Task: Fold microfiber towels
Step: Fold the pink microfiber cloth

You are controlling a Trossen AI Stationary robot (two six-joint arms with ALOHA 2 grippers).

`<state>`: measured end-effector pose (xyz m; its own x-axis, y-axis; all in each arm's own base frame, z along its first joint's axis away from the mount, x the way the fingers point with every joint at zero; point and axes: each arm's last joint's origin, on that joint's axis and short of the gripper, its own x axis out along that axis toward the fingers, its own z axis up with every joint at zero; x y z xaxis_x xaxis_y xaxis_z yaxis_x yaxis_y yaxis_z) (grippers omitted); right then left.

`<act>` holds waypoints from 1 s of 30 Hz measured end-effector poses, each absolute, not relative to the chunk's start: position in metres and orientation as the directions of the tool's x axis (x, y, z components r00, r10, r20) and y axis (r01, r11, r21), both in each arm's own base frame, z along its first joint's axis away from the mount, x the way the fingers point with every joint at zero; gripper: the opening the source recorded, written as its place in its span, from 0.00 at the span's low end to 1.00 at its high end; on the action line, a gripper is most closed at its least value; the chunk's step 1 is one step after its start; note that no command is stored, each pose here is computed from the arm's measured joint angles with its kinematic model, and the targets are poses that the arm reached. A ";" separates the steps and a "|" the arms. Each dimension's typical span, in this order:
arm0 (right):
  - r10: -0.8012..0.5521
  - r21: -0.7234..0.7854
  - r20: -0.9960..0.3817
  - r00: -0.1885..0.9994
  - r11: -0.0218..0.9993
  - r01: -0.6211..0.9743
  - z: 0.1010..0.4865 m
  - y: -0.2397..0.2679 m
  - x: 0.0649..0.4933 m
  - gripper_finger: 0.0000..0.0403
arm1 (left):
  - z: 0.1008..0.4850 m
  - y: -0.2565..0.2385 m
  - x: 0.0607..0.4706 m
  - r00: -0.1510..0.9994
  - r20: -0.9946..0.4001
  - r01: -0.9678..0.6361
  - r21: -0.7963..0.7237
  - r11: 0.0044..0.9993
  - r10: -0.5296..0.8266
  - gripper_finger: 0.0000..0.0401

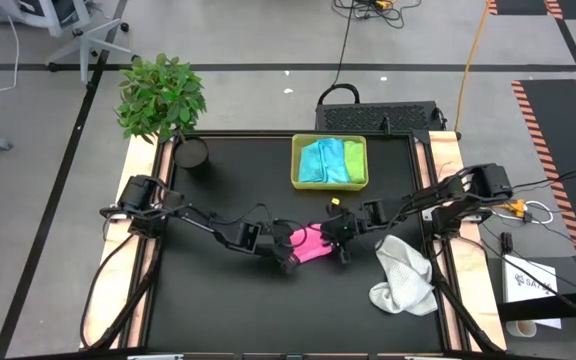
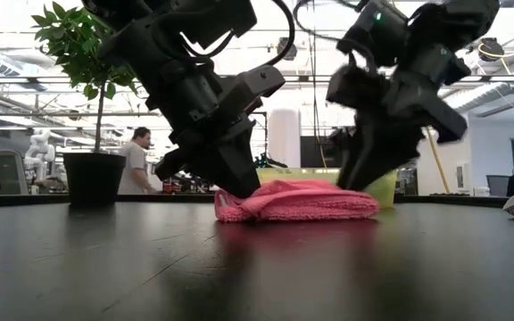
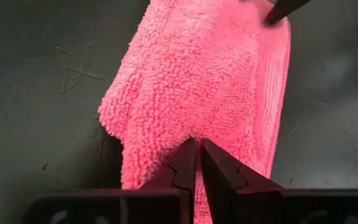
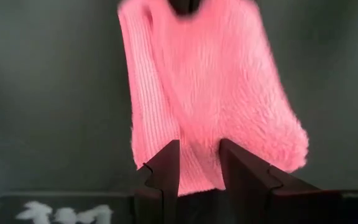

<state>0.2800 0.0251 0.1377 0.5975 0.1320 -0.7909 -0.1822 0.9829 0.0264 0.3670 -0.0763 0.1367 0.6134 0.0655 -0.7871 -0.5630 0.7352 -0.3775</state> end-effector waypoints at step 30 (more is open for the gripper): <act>0.180 0.165 -0.749 0.638 0.983 -0.083 0.110 0.013 0.298 0.01 | 0.135 -0.078 0.365 0.595 -0.803 -0.559 -0.389 0.732 0.028 0.06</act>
<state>0.2977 0.0133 0.1099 0.6380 0.1798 -0.7487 -0.0832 0.9828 0.1651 0.3654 -0.0778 0.1354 0.5948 0.0276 -0.8034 -0.5591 0.7323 -0.3888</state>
